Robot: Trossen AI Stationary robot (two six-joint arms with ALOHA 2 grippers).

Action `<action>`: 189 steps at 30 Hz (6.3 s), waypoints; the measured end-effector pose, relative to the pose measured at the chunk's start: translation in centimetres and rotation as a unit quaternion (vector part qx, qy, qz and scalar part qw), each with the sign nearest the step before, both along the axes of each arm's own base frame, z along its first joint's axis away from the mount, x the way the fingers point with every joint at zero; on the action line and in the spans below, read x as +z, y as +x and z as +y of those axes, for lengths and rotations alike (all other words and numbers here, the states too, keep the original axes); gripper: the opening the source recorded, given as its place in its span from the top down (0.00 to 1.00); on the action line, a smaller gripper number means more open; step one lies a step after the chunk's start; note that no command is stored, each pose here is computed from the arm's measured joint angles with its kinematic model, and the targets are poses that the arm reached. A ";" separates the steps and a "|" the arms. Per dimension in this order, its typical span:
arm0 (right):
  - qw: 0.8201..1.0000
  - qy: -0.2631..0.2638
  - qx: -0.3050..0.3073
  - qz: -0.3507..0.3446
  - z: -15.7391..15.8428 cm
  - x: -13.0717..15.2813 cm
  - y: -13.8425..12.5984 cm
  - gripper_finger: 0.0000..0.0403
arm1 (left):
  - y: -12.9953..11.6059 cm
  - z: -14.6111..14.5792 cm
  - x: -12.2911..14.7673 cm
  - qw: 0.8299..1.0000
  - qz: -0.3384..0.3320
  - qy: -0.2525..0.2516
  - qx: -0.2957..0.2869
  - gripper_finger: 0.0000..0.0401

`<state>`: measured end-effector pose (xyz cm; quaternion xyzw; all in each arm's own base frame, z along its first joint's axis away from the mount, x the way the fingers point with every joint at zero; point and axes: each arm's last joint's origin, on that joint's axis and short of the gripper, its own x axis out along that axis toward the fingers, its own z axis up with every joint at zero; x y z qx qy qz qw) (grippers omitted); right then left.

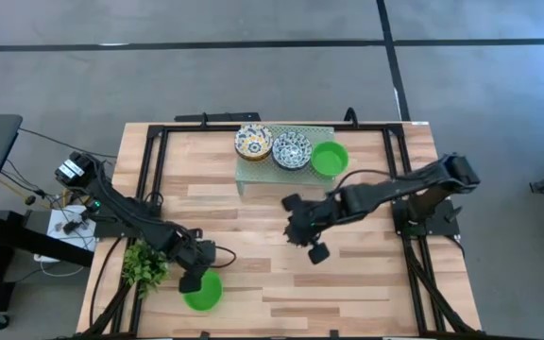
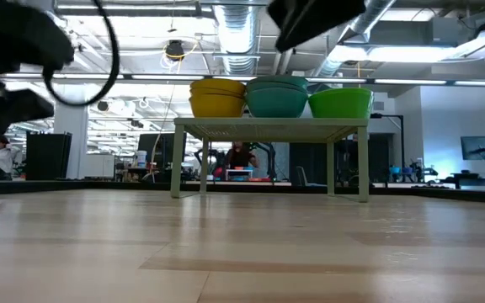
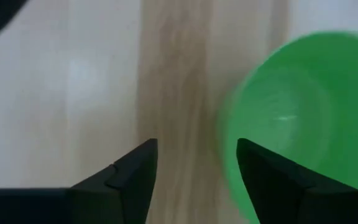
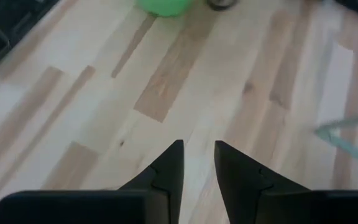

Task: Pick & Place Mini bowls
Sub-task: Stack the green bowl on the stacked green bowls on the shelf, then return to Home Position

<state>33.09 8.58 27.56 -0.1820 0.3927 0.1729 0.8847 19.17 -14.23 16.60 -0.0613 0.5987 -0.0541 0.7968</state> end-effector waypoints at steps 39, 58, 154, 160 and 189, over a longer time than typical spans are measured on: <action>0.974 -0.161 0.157 -0.029 4.0 -8.4 8.7 0.62 | 6.6 9.5 0.9 0.946 -0.129 -0.097 0.281 0.97; 0.978 -0.116 0.175 -0.002 3.0 -8.7 8.6 0.89 | 7.7 9.2 1.9 0.932 -0.200 -0.135 0.271 0.76; 0.934 -0.053 -0.316 0.159 -12.9 3.8 -6.5 0.88 | 8.1 9.1 2.3 0.934 -0.234 -0.123 0.238 0.64; 0.938 -0.062 -0.303 0.157 -12.9 4.1 -6.7 0.86 | 8.1 9.1 2.3 0.934 -0.236 -0.124 0.238 0.64; 0.932 -0.033 -0.331 0.145 -12.3 7.6 -7.2 0.89 | 8.2 9.1 2.4 0.932 -0.240 -0.128 0.240 0.64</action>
